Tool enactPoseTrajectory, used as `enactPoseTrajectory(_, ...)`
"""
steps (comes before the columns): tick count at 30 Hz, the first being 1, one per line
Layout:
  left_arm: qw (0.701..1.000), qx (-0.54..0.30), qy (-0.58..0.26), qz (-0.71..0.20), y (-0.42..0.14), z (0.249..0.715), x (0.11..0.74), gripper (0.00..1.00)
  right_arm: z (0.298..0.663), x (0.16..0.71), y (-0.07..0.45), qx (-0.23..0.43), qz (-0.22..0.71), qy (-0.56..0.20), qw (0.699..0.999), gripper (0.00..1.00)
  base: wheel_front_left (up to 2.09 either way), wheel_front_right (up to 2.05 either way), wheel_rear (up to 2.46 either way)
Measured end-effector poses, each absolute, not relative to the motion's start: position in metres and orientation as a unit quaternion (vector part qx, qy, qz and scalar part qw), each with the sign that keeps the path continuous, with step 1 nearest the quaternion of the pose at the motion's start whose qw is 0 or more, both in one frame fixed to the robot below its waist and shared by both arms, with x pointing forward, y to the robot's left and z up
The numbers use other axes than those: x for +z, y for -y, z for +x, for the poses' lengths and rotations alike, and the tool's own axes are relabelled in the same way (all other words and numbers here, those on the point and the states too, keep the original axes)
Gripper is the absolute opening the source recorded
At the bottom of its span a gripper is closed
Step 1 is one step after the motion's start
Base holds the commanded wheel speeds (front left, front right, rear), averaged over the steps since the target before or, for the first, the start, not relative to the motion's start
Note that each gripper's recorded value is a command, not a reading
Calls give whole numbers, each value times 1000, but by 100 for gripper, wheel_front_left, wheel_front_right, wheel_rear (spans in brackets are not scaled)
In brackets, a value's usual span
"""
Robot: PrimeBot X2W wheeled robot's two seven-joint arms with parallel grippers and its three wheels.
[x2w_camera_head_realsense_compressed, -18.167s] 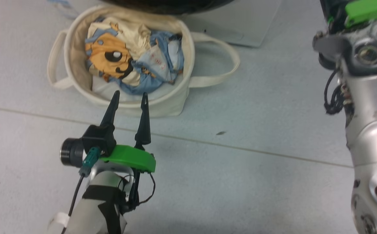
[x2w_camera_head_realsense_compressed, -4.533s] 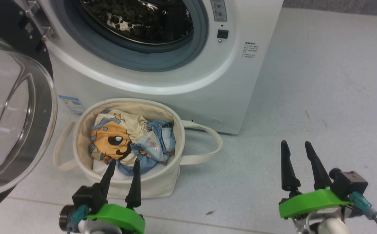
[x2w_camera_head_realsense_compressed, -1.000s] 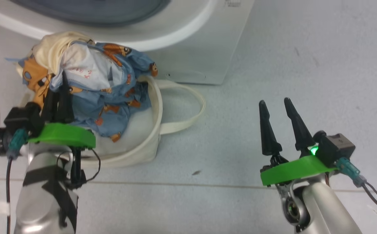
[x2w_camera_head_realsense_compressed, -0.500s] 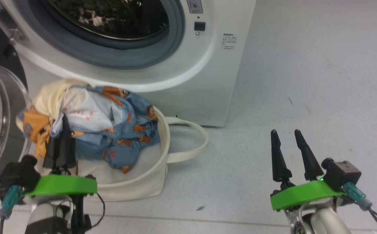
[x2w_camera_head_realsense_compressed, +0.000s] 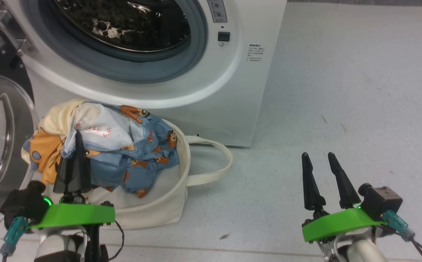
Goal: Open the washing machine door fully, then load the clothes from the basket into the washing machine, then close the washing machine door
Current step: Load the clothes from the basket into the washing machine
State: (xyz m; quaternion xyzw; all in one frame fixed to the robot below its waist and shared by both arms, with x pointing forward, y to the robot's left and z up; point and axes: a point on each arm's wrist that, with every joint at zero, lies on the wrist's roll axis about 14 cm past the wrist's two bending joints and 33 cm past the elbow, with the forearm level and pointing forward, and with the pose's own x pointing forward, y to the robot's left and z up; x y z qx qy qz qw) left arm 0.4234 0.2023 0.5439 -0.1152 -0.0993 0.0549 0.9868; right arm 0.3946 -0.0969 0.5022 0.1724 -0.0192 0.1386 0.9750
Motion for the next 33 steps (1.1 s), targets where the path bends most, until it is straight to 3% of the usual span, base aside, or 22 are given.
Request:
enactPoseTrajectory(8,987,38,104,-116,-190,456,544,0,405,487,107,121,174,3,977,100,0,0,0)
enactPoseTrajectory(24,979,20,169,-112,-180,611,550,0,459,440,140,73,167,-29,983,100,0,0,0)
enactPoseTrajectory(33,978,14,177,-114,-172,696,527,0,470,395,158,43,171,-73,982,100,0,0,0)
